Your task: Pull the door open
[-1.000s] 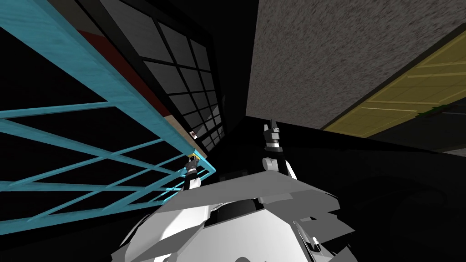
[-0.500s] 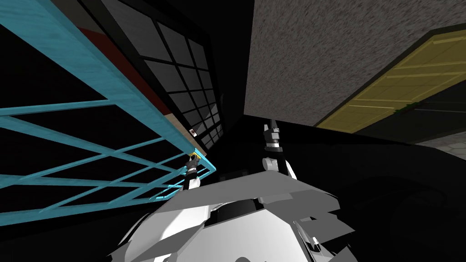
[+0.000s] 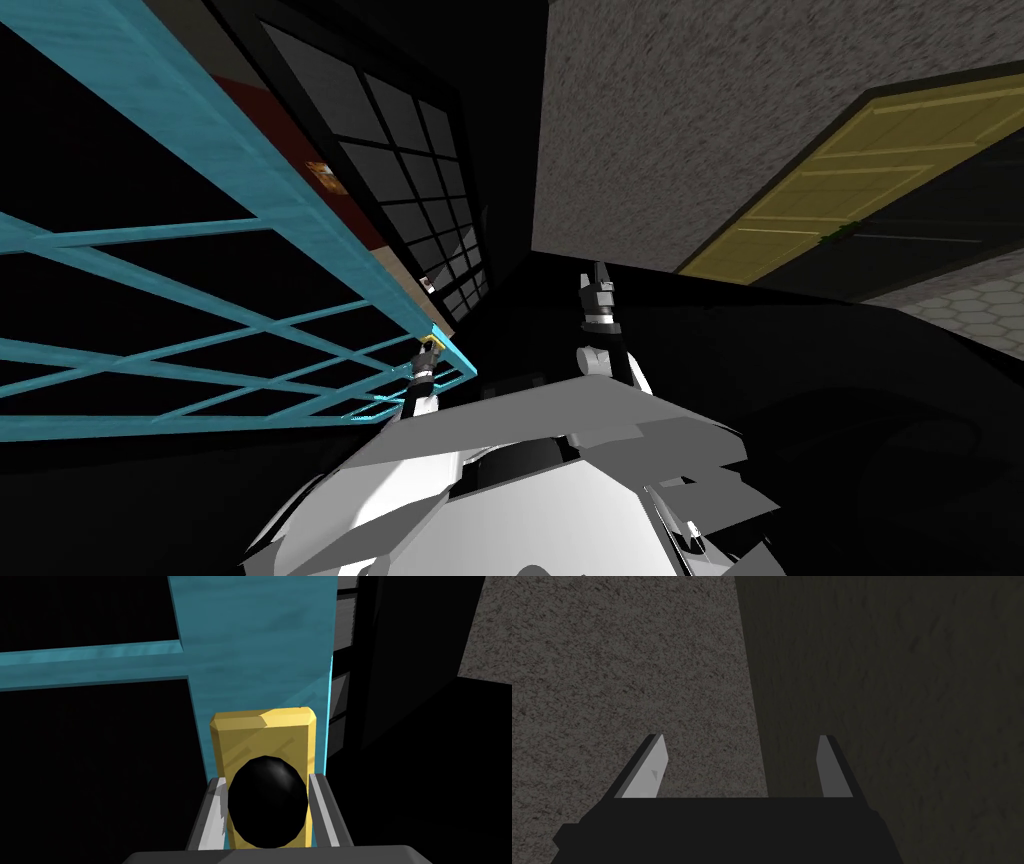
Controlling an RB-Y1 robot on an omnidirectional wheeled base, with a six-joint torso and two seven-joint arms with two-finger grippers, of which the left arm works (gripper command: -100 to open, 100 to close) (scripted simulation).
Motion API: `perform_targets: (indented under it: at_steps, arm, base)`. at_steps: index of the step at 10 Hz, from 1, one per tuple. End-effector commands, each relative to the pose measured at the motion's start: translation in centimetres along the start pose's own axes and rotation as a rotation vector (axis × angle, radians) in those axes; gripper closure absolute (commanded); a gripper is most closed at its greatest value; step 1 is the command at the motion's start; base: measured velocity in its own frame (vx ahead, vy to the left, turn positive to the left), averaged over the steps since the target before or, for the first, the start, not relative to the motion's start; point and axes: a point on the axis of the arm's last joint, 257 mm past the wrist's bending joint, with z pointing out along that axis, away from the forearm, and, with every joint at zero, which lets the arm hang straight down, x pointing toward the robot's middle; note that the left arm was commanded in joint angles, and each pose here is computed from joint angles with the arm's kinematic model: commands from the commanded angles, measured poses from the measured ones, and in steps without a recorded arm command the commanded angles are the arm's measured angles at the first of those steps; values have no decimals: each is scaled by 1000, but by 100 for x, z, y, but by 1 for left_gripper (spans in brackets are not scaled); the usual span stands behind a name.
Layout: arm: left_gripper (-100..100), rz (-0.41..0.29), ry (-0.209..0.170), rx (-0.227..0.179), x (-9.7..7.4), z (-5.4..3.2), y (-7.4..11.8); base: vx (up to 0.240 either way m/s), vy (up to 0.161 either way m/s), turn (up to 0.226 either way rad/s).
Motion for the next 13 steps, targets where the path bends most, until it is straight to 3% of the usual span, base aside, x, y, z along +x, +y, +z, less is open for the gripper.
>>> perform_targets:
  at_steps: [1, 2, 3, 10, 11, 12, 13]
  arm:
    - [100, -3, 0, -28, -13, -16, 66]
    - [100, 0, -6, -17, -27, -14, 47]
    - [100, -1, -8, -46, -46, -80, 68]
    - [100, -3, 0, -156, -14, -282, 103]
    - [100, -1, -2, -145, -18, -265, 95]
    - [100, -1, -5, -171, -35, -356, 105]
    - [100, 0, -4, -178, -34, -376, 103]
  base:
    - [-207, 46, -32]
    - [-97, 16, -18]
    - [-160, 26, -85]
    - [-214, 37, -86]
    - [-100, 26, -20]
    - [-126, 29, -95]
    - [-175, 70, -103]
